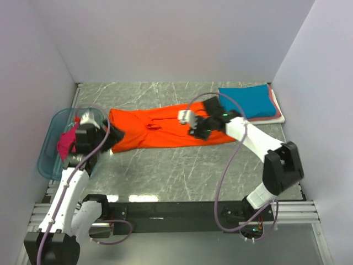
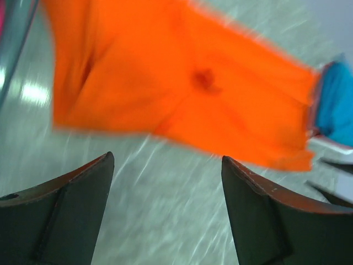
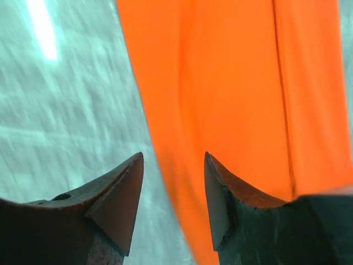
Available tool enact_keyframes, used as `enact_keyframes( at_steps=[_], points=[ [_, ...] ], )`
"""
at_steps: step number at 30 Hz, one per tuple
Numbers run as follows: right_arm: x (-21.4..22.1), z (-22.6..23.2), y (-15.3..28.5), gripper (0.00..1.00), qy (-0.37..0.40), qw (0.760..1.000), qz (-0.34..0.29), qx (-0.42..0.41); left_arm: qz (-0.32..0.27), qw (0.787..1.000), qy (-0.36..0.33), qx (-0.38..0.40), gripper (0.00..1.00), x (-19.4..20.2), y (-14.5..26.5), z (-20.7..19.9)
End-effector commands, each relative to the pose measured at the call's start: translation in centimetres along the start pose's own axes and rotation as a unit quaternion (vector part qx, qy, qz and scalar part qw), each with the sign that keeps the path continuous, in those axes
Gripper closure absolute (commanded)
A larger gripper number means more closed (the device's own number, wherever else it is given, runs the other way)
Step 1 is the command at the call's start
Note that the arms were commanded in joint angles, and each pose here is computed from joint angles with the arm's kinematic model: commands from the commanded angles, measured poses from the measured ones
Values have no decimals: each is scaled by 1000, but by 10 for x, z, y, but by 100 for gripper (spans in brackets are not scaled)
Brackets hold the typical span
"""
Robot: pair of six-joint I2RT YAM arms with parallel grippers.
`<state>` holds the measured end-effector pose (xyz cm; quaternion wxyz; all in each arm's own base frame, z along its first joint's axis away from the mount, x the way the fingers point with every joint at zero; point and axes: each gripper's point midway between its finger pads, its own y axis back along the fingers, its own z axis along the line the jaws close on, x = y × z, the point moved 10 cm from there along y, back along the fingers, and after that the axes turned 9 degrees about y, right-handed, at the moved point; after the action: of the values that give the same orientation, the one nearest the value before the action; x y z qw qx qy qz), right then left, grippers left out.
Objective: Fold and stack the t-shirts
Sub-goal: Fold the tshirt
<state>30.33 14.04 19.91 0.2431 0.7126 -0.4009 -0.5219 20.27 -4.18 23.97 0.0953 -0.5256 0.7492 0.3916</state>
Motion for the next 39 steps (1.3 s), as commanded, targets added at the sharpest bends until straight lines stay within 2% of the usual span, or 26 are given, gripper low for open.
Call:
enact_keyframes(
  at_steps=[1,2,3,7,11,24,39],
  points=[
    [-72,-19,-43,46,9,999,-21,40,2,993,108,-45,17,28,4,27],
    [-83,-31,-35,46,5,997,-27,73,-13,991,123,-46,18,26,5,26],
    [-95,-24,-67,46,16,998,-12,56,-13,988,141,-64,18,33,5,34],
    [-129,-33,-114,46,46,993,11,111,-38,971,200,-128,20,41,-5,52],
    [-141,-44,-152,46,63,988,26,142,-36,966,203,-154,21,42,-13,58],
    [-160,-42,-195,47,65,988,14,137,-37,969,195,-145,23,47,-10,63],
    [-169,-29,-196,49,42,994,-4,97,-27,972,188,-137,23,47,-10,60]
  ],
)
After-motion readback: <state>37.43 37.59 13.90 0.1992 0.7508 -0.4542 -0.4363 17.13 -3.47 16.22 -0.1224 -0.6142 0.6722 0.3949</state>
